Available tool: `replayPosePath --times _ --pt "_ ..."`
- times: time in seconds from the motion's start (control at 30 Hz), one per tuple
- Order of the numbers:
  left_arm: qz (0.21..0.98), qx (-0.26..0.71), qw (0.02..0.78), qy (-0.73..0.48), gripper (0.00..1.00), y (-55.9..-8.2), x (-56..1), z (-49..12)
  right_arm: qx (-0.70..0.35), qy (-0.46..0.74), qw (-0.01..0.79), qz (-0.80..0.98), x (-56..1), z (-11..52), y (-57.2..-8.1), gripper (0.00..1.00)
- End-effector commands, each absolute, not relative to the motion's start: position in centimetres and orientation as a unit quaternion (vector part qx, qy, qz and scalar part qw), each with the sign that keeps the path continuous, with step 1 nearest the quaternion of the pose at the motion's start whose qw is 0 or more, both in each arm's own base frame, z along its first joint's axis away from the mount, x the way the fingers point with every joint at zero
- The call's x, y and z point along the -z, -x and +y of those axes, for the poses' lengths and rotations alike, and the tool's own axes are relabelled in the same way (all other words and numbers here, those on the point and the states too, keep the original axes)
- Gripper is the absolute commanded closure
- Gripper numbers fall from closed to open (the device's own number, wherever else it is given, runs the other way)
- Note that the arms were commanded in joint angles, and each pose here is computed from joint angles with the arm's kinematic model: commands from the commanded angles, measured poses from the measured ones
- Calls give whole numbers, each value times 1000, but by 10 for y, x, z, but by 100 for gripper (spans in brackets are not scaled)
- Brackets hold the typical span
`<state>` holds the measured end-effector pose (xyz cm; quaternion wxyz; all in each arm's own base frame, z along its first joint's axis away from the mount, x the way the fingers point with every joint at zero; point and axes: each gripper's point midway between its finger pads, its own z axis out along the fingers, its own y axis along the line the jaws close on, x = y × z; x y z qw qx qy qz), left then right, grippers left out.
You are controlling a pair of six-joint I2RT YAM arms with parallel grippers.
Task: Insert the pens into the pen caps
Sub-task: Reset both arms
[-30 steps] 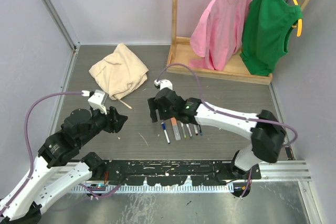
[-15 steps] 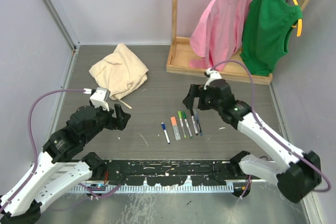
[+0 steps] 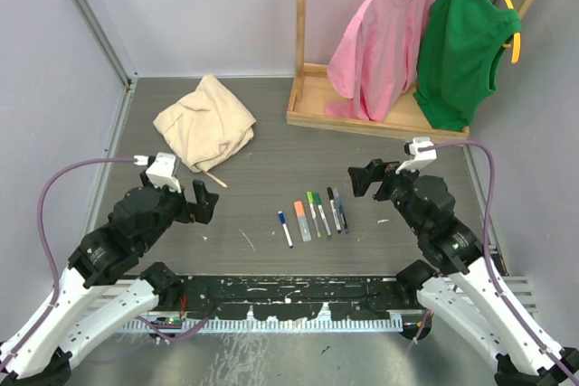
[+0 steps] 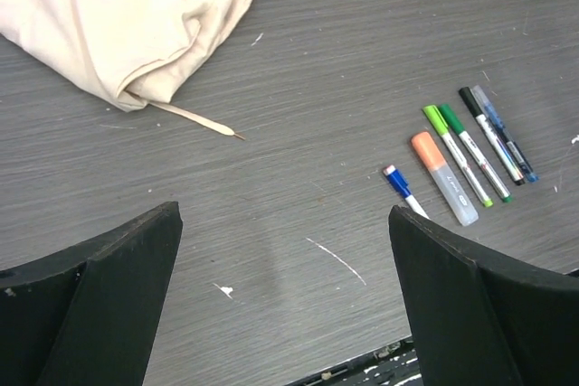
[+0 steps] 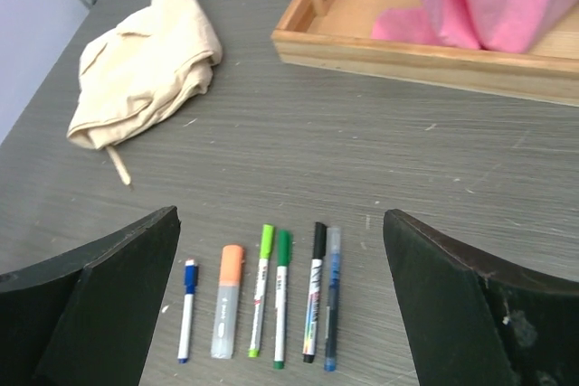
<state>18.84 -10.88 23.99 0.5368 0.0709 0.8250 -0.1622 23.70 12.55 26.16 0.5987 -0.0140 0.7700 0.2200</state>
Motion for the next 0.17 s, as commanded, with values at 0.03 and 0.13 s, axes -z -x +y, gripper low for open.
replayPosePath --times 0.03,0.13 --pt "813 133 563 -66 2 -192 -245 -95 -177 -46 650 738 -279 97 -246 1" --pt "809 130 570 -60 2 -193 -244 -92 -175 -45 647 741 -279 97 -246 1"
